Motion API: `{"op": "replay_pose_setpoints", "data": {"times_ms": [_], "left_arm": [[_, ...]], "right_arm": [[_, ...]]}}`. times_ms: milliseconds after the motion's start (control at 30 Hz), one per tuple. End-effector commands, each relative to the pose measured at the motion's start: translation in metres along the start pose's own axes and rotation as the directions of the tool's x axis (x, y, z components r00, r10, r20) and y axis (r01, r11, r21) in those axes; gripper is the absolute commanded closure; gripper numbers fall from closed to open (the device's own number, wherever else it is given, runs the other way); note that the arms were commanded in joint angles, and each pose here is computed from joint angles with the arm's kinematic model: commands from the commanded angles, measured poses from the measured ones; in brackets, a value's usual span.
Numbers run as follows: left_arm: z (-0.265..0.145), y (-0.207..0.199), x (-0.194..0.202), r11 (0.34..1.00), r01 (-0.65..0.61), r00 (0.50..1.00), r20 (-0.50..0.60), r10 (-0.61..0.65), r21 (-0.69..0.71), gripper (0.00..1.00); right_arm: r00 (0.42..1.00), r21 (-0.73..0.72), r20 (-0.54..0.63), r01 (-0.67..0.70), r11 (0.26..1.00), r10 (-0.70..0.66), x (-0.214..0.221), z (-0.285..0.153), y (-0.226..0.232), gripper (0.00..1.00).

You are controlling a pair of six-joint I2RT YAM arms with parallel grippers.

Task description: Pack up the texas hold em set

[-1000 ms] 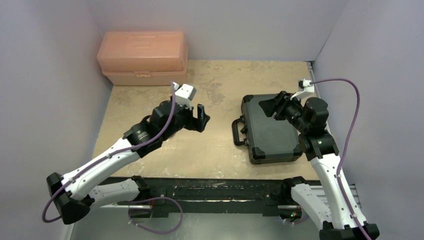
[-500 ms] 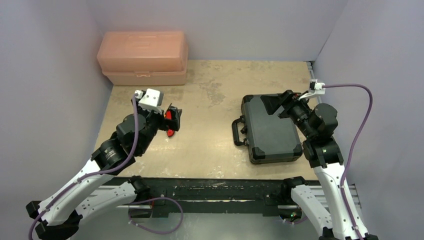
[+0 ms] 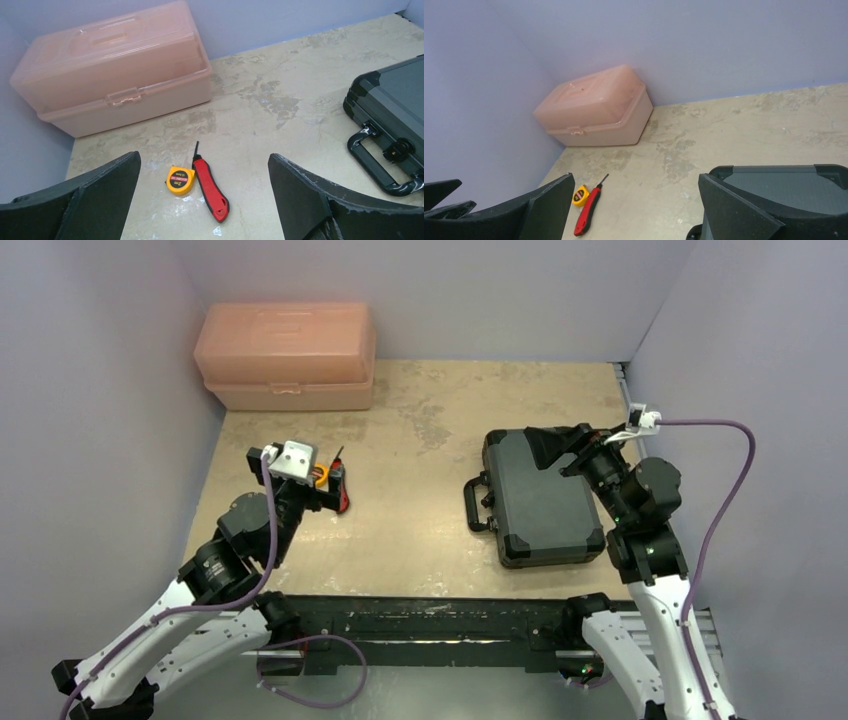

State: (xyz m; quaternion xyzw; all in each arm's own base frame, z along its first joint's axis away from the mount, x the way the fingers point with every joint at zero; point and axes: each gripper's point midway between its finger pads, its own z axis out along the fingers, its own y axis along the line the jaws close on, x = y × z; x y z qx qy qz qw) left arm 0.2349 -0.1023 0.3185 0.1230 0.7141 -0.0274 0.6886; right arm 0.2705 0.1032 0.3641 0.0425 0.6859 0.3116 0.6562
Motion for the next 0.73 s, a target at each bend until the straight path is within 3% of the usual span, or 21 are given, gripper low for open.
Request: {"op": "replay_pose_setpoints", "data": {"times_ms": [0,700], "left_arm": [[-0.0024,0.0120,-0.0140,0.999,-0.019,0.998,0.051,0.021,-0.040,0.00],[-0.0100,0.0128,-0.0152,1.000,-0.026,0.998,0.059,0.027,-0.011,0.00]], "right_arm": [[0.993,-0.014,0.101,0.058,0.998,-0.056,-0.0179,-0.0058,0.0034,0.01],[0.990,0.036,0.114,0.074,0.997,-0.077,-0.0258,-0.0080,-0.0024,0.01]]}}
